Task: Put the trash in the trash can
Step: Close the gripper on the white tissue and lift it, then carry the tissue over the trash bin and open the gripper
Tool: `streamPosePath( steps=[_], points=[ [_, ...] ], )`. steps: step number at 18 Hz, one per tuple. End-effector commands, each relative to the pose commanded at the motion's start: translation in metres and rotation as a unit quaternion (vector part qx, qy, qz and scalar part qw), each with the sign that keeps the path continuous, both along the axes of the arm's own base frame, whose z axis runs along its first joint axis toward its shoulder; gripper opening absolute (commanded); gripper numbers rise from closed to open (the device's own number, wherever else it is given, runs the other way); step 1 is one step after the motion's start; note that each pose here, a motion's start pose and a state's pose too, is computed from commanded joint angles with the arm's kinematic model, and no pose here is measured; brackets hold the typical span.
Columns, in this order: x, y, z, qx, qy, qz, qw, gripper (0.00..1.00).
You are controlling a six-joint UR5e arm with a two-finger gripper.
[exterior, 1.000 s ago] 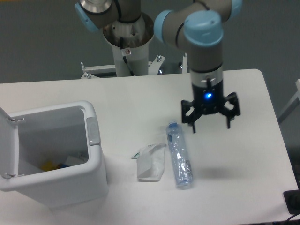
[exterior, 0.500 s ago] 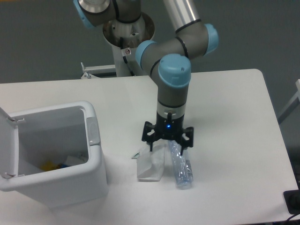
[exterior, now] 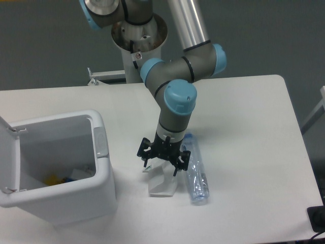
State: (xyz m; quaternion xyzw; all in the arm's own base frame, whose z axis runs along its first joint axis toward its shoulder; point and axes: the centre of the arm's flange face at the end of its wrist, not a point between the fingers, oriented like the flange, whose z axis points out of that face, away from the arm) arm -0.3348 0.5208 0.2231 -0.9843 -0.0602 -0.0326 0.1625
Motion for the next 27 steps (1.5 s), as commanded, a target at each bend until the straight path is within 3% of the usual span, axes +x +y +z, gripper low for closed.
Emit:
streamPosePath(
  steps=[2, 6, 9, 13, 17, 20, 23, 25, 27],
  points=[
    [0.003, 0.003, -0.001, 0.001, 0.001, -0.003, 1.0000, 0.57],
    [0.004, 0.003, -0.003, -0.001, 0.001, -0.004, 1.0000, 0.30],
    [0.005, 0.004, -0.002, 0.000, 0.000, -0.004, 1.0000, 0.02],
    [-0.001, 0.011, 0.015, 0.016, 0.010, -0.004, 0.9998, 0.00],
    [-0.025, 0.028, 0.091, 0.109, -0.001, 0.038, 0.9933, 0.00],
    [-0.058, 0.037, 0.180, 0.190, 0.021, 0.066, 0.9794, 0.00],
    [-0.085, 0.027, 0.270, 0.279, -0.009, 0.128, 0.9518, 0.00],
    [-0.066, 0.015, 0.345, 0.333, -0.027, 0.153, 0.9302, 0.00],
    [-0.036, 0.006, 0.377, 0.348, -0.032, 0.160, 0.9233, 0.00]
  ],
)
